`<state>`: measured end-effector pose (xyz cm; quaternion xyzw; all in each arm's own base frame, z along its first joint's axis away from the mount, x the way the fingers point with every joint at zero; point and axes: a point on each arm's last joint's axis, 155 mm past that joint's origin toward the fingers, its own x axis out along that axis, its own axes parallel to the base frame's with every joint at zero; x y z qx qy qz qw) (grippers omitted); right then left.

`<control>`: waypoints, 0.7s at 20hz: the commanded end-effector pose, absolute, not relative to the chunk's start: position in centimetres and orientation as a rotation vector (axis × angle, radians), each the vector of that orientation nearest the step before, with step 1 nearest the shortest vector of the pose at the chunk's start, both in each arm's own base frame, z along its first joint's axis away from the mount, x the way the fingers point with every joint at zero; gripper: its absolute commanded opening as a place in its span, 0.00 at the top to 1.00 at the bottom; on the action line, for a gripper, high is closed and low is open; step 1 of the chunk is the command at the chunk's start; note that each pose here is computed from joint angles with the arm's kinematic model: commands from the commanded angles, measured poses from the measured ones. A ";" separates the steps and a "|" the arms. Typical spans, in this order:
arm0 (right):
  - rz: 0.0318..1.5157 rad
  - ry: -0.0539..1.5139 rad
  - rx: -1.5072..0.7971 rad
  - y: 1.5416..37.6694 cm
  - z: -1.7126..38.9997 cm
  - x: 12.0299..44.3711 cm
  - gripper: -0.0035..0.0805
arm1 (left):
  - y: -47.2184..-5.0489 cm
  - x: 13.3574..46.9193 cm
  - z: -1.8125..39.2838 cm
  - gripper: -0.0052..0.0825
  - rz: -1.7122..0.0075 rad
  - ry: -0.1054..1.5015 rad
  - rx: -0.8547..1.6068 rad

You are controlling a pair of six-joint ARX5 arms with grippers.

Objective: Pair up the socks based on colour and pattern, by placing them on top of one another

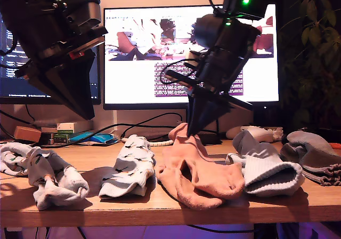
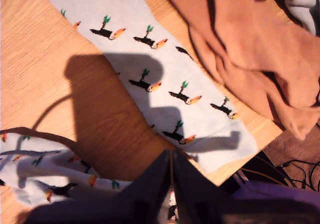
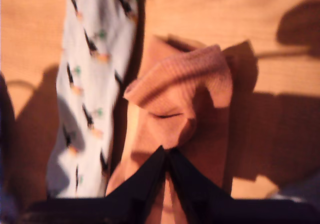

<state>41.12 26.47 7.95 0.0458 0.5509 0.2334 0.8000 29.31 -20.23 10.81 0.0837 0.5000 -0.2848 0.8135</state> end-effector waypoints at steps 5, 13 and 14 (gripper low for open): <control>0.523 1.098 0.109 27.9 9.8 41.9 0.65 | -20.0 29.1 10.5 0.96 -0.610 1.073 0.184; 0.573 1.146 0.023 26.9 9.7 40.2 0.57 | -18.2 28.8 10.1 0.90 -0.605 1.104 0.229; 0.577 1.141 0.015 26.6 10.2 40.1 0.58 | -17.9 28.8 10.2 0.90 -0.602 1.103 0.231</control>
